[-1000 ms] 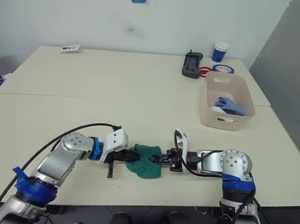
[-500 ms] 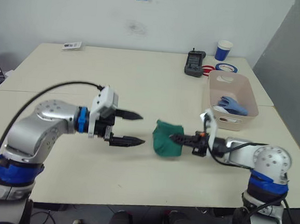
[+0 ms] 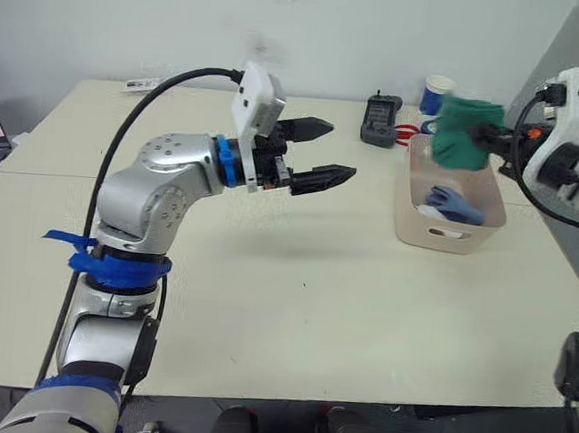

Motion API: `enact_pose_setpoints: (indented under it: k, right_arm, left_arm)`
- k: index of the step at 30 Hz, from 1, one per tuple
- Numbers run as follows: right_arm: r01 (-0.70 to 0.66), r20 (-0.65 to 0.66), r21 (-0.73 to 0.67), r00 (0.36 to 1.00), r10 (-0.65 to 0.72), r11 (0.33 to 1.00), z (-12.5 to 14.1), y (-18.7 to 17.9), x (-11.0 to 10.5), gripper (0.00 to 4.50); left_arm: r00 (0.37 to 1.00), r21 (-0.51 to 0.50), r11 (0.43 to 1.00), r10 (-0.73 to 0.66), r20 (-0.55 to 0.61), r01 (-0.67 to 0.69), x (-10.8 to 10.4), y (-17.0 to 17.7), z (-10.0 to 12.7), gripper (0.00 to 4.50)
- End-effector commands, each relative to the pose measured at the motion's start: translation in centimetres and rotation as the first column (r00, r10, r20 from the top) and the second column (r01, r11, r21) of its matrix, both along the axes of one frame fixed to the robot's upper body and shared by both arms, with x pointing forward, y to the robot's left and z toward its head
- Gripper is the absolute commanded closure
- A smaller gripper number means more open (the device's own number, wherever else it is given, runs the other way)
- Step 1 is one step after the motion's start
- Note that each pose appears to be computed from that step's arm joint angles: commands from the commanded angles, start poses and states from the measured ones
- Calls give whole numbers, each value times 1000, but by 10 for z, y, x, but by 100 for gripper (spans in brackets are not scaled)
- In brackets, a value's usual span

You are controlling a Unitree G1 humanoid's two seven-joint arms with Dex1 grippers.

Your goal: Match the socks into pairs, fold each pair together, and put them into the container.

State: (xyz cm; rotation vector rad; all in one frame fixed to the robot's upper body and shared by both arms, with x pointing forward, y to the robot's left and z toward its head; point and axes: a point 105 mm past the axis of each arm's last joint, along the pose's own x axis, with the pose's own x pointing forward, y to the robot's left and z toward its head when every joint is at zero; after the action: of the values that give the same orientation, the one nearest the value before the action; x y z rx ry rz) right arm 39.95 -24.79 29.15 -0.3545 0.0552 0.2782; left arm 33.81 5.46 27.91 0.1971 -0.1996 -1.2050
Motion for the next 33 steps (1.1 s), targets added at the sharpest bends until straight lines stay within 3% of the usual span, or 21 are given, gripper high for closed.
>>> enact_pose_setpoints:
  k: [1,7,10,13,17,26,33]
  right_arm:
    - [-4,79,-409,996,40,912,-8,-6,12,450]
    - [-174,-100,-626,985,144,760,-72,4,28,450]
    - [-262,-175,-671,965,196,694,-88,12,28,450]
    - [-337,-219,-642,941,257,689,-91,23,24,450]
    - [-417,-280,-612,909,309,672,-88,28,17,329]
    - [-488,-321,-568,873,368,663,-39,25,3,9]
    - [-518,-203,-388,855,478,762,11,47,-9,4]
  left_arm:
    - [998,2,1000,-31,57,31,-7,-8,6,5]
    - [997,8,998,-58,42,58,-13,-11,0,5]
    - [998,14,998,-55,41,54,-14,-11,-1,5]
    - [998,22,999,-43,40,42,-13,-8,-2,5]
    - [999,49,998,-35,34,33,-12,-4,-10,0]
    - [1000,69,998,-14,17,13,-5,4,-17,0]
    - [998,115,992,54,8,-55,6,27,-32,0]
